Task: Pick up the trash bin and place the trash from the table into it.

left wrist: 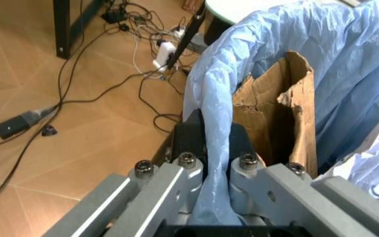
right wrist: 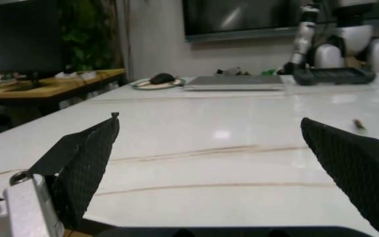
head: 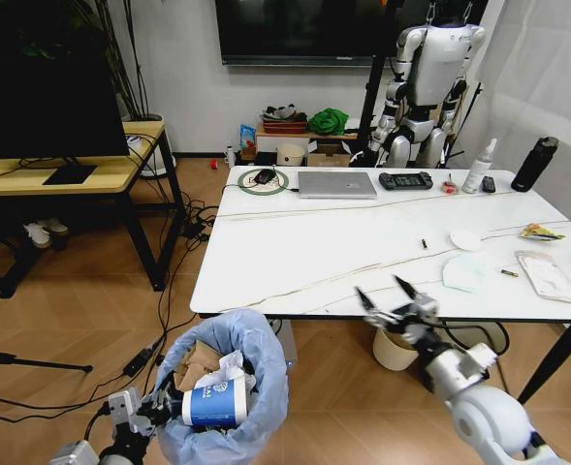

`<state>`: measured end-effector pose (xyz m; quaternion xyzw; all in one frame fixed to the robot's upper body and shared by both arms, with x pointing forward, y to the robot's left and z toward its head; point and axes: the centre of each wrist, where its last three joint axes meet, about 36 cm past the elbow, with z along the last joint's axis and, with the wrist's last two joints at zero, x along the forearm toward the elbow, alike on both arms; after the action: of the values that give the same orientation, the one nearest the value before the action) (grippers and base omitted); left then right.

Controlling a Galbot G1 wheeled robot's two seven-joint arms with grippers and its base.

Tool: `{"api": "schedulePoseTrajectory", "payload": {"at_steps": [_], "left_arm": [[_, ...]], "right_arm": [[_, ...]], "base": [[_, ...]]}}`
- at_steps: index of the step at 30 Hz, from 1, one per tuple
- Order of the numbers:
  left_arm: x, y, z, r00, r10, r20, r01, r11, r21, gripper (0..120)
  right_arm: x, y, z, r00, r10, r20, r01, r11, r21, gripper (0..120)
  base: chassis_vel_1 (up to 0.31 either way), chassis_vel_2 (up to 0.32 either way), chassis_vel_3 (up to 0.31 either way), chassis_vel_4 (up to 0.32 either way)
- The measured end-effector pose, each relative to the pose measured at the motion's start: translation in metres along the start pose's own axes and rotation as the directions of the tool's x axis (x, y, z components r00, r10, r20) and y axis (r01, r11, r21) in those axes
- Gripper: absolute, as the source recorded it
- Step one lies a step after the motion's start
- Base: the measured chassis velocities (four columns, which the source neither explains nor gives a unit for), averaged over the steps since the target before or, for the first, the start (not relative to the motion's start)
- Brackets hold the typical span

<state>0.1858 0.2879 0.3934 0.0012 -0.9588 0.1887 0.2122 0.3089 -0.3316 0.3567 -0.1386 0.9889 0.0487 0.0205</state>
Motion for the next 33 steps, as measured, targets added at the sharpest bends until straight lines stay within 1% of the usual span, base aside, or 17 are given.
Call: {"api": "schedulePoseTrajectory", "payload": {"at_steps": [4, 5, 8, 9, 12, 14, 17, 19, 27, 33], "left_arm": [[-0.003, 0.006, 0.011, 1.000, -0.001, -0.023, 0.002, 1.000, 0.018, 0], [-0.003, 0.006, 0.011, 1.000, -0.001, -0.023, 0.002, 1.000, 0.018, 0], [-0.007, 0.010, 0.024, 0.998, 0.011, -0.056, -0.009, 0.999, 0.031, 0], [-0.008, 0.010, 0.024, 0.998, 0.012, -0.058, -0.011, 0.999, 0.031, 0], [-0.016, 0.006, 0.035, 0.995, 0.042, -0.087, -0.040, 0.999, 0.025, 0], [-0.017, 0.005, 0.036, 0.995, 0.045, -0.088, -0.043, 0.999, 0.025, 0], [-0.020, -0.005, 0.045, 0.993, 0.067, -0.097, -0.063, 0.997, 0.046, 0], [-0.019, -0.008, 0.050, 0.992, 0.074, -0.101, -0.068, 0.996, 0.053, 0], [-0.016, -0.007, 0.056, 0.992, 0.070, -0.100, -0.064, 0.996, 0.062, 0], [-0.016, -0.002, 0.057, 0.996, 0.037, -0.087, -0.032, 0.997, 0.066, 0]], "right_arm": [[0.031, 0.001, 0.019, 0.995, 0.097, 0.011, -0.097, 0.995, -0.028, 100], [0.031, 0.001, 0.019, 0.995, 0.097, 0.011, -0.097, 0.995, -0.028, 100], [0.057, 0.007, 0.037, 0.989, 0.150, 0.010, -0.149, 0.988, -0.045, 100], [0.058, 0.007, 0.037, 0.989, 0.151, 0.010, -0.150, 0.988, -0.046, 100], [0.078, 0.021, 0.059, 0.982, 0.187, 0.004, -0.186, 0.980, -0.074, 100], [0.080, 0.023, 0.061, 0.981, 0.192, 0.004, -0.191, 0.979, -0.077, 100], [0.087, 0.034, 0.068, 0.976, 0.217, 0.009, -0.215, 0.972, -0.098, 100], [0.088, 0.036, 0.068, 0.976, 0.219, 0.013, -0.217, 0.971, -0.101, 100], [0.089, 0.034, 0.066, 0.976, 0.217, 0.021, -0.214, 0.972, -0.100, 100], [0.082, 0.026, 0.067, 0.981, 0.193, 0.029, -0.189, 0.976, -0.104, 100]], "base": [[0.000, 0.000, 0.000, 0.000], [0.000, 0.000, 0.000, 0.000], [0.000, 0.000, 0.000, 0.000], [0.000, 0.000, 0.000, 0.000], [0.000, 0.000, 0.000, 0.000], [0.000, 0.000, 0.000, 0.000], [0.000, 0.000, 0.000, 0.000], [0.000, 0.000, 0.000, 0.000], [0.000, 0.000, 0.000, 0.000], [0.000, 0.000, 0.000, 0.000]]}}
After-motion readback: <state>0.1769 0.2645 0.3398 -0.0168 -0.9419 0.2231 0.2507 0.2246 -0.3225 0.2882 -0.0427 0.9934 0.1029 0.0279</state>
